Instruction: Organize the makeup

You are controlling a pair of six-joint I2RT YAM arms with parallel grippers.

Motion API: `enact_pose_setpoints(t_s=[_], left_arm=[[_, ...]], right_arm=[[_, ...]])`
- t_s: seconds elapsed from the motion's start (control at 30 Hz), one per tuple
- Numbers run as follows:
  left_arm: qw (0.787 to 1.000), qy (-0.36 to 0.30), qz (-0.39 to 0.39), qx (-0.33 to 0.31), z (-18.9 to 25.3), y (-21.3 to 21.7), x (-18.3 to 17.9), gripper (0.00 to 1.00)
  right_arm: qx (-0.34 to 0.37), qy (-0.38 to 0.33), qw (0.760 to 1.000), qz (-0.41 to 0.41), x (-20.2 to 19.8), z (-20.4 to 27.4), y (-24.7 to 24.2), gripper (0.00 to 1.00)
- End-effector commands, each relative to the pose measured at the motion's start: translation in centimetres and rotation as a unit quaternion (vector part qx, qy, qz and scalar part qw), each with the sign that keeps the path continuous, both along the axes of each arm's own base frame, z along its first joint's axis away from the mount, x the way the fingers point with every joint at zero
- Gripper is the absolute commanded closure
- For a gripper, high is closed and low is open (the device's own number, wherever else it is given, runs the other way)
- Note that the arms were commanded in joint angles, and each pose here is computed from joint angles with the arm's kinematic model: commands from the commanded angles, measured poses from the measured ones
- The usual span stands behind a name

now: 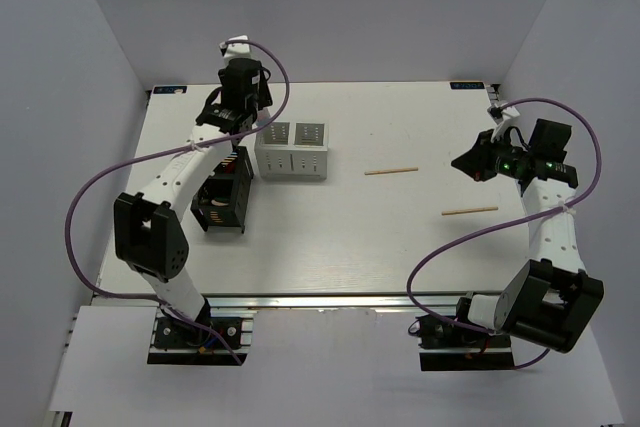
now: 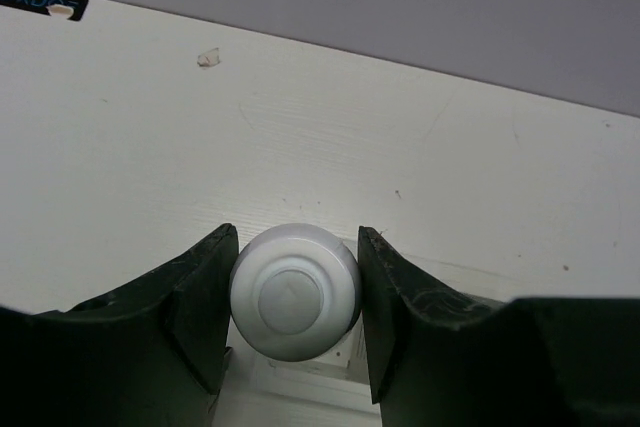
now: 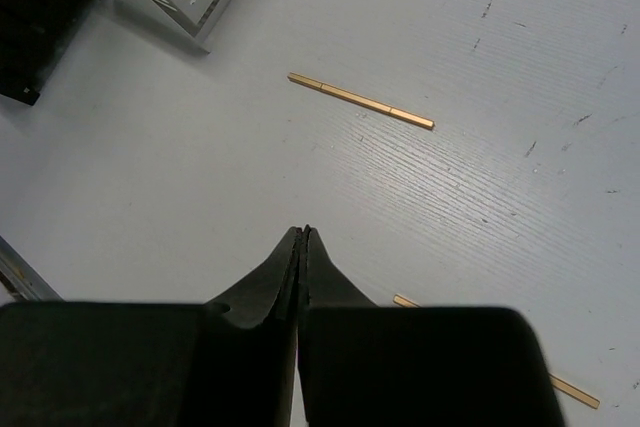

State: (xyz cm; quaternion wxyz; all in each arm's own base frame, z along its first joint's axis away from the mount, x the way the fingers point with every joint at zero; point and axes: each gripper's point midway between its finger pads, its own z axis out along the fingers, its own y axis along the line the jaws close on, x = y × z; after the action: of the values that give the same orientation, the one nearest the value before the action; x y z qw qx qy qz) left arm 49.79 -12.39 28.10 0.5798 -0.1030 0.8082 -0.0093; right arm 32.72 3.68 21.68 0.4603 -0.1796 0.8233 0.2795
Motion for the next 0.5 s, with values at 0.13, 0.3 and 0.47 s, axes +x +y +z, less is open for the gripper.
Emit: enact_pose_setpoints(t_s=[0.13,0.3,0.47], left_arm=[[0.999,-0.02,-0.039,-0.029,1.3,-1.8,-0.1,1.0],[0.998,-0.004,-0.055,-0.035,-0.2,-2.3,-0.7,1.0],[0.997,0.013,-0.063,-0.039,-2.1,-2.6,-1.1,1.0]], right_arm=[[-0.011,-0.003,1.0,0.002,0.1,-0.7,-0.4,1.0],[-0.011,0.003,1.0,0.0,0.2,-1.1,-0.5,1.0],[-0.009,0.008,1.0,0.001,0.3,-1.4,-0.5,0.98]])
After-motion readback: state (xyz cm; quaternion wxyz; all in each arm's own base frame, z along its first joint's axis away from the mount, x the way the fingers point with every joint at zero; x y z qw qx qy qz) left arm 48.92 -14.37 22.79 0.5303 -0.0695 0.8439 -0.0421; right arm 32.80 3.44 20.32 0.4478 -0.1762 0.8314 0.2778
